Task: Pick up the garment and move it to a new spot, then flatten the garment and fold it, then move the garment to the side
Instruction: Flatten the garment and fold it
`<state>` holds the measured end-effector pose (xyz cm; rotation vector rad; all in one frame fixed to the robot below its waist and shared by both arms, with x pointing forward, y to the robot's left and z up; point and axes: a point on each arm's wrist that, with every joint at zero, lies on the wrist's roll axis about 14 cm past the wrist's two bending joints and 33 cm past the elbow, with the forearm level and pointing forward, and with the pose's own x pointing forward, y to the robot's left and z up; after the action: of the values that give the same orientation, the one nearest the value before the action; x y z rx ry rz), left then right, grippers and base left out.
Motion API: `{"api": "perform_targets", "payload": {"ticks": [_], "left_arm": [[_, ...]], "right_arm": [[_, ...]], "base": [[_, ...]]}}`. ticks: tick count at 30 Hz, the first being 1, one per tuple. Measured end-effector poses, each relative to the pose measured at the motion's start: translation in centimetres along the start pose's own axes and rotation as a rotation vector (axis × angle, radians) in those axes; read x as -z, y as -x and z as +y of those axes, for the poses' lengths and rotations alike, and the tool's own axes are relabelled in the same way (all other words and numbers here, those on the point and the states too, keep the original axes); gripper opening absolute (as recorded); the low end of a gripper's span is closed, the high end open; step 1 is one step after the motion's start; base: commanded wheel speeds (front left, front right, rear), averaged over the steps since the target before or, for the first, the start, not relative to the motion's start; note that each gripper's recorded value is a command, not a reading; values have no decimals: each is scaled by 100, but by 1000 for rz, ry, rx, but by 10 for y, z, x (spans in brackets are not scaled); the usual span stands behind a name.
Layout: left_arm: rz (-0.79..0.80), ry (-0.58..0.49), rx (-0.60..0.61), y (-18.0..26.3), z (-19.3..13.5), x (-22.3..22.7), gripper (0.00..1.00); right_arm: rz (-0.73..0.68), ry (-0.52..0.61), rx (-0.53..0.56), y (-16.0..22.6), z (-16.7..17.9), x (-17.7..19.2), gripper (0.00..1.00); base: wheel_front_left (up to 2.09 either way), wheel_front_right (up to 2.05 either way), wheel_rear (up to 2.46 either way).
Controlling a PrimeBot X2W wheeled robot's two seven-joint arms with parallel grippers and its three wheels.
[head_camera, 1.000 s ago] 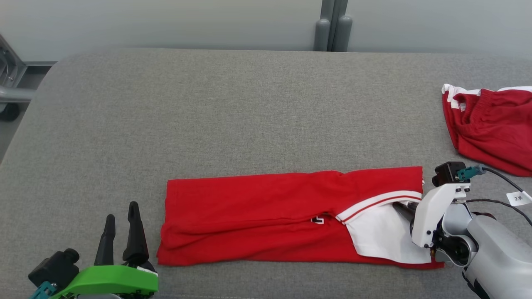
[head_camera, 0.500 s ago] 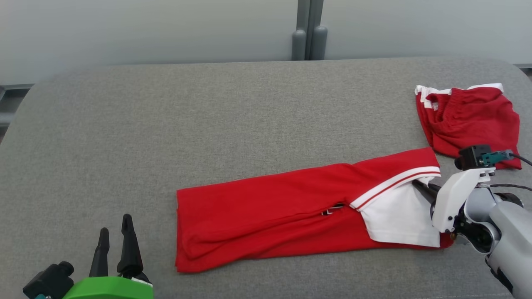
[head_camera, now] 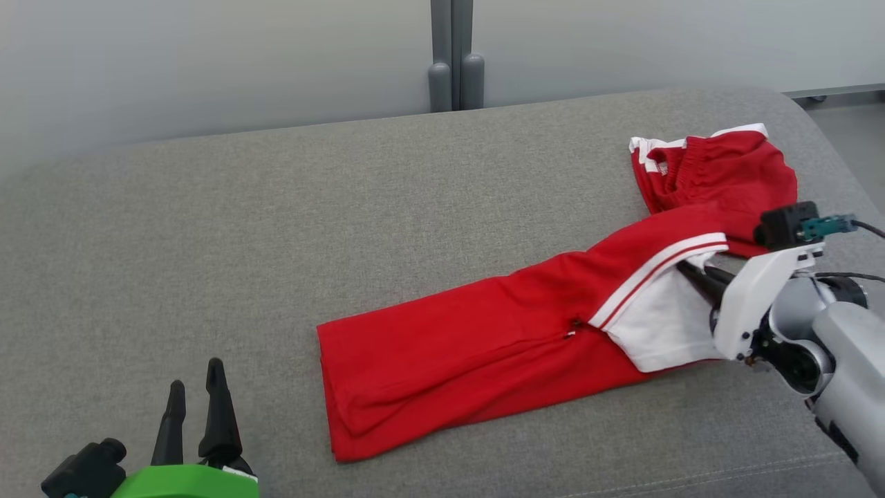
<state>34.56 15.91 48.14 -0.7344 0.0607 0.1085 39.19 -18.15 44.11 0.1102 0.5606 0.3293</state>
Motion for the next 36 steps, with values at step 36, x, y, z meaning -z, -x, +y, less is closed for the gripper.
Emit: {"api": "perform_targets", "payload": {"ticks": [36], "left_arm": [[-40, 36, -64, 34, 15, -8, 100]], "right_arm": [[116, 93, -543, -34, 234, 23, 0]], "base": [[0, 0, 0]]}}
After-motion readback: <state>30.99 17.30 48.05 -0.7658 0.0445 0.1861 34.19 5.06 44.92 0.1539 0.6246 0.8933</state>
